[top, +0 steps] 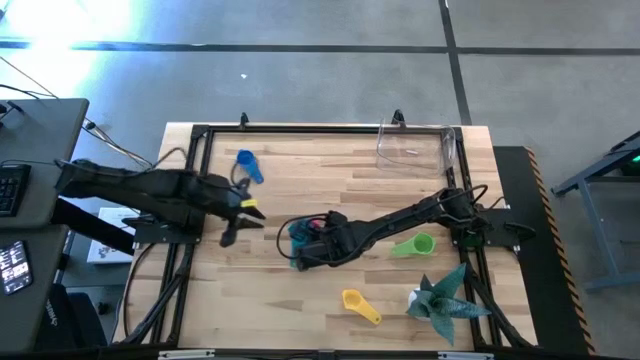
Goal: Nest measuring cups in basket
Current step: Stack the light blue measuring cup on top of the red measuring cup
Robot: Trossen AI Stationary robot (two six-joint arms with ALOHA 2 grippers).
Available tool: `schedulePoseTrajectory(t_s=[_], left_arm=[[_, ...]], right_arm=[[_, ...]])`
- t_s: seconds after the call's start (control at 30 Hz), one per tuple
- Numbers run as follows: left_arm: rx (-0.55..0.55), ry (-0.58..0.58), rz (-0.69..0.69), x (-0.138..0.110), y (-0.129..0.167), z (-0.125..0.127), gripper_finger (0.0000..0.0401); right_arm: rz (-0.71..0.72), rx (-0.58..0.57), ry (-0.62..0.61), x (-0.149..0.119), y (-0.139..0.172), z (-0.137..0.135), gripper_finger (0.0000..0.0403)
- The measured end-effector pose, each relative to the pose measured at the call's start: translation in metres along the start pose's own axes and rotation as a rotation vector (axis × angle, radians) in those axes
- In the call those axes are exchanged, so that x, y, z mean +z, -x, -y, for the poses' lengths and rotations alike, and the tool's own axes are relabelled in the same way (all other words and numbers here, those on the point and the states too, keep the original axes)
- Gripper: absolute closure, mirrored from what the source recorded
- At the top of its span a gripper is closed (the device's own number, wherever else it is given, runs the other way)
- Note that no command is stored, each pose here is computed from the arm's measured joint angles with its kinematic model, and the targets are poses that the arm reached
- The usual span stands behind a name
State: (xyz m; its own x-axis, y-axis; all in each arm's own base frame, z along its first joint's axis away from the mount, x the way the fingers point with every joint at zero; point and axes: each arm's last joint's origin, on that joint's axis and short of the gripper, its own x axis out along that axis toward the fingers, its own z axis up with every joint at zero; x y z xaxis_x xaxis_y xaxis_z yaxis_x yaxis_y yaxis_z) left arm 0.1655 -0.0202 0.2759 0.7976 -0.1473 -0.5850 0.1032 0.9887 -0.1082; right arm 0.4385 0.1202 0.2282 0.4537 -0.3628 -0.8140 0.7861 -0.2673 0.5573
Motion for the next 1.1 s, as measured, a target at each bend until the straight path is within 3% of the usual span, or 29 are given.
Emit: schedulePoseTrajectory(t_s=[0.23, 0.4, 1.0, 1.1], left_arm=[[-0.001, -0.051, 0.065, -0.007, 0.032, 0.001, 0.03], [0.002, -0.079, 0.03, -0.016, 0.042, 0.001, 0.03], [0.018, -0.103, -0.018, -0.023, 0.045, 0.0, 0.03], [0.02, -0.104, -0.018, -0.023, 0.045, 0.0, 0.03]], right_arm=[[-0.032, 0.057, -0.058, -0.003, 0.002, -0.007, 0.0402], [-0.03, 0.054, -0.09, -0.002, 0.002, -0.008, 0.0402], [-0.051, -0.158, -0.078, 0.019, -0.008, -0.003, 0.0402], [-0.042, -0.147, -0.079, 0.019, -0.008, -0.003, 0.0402]])
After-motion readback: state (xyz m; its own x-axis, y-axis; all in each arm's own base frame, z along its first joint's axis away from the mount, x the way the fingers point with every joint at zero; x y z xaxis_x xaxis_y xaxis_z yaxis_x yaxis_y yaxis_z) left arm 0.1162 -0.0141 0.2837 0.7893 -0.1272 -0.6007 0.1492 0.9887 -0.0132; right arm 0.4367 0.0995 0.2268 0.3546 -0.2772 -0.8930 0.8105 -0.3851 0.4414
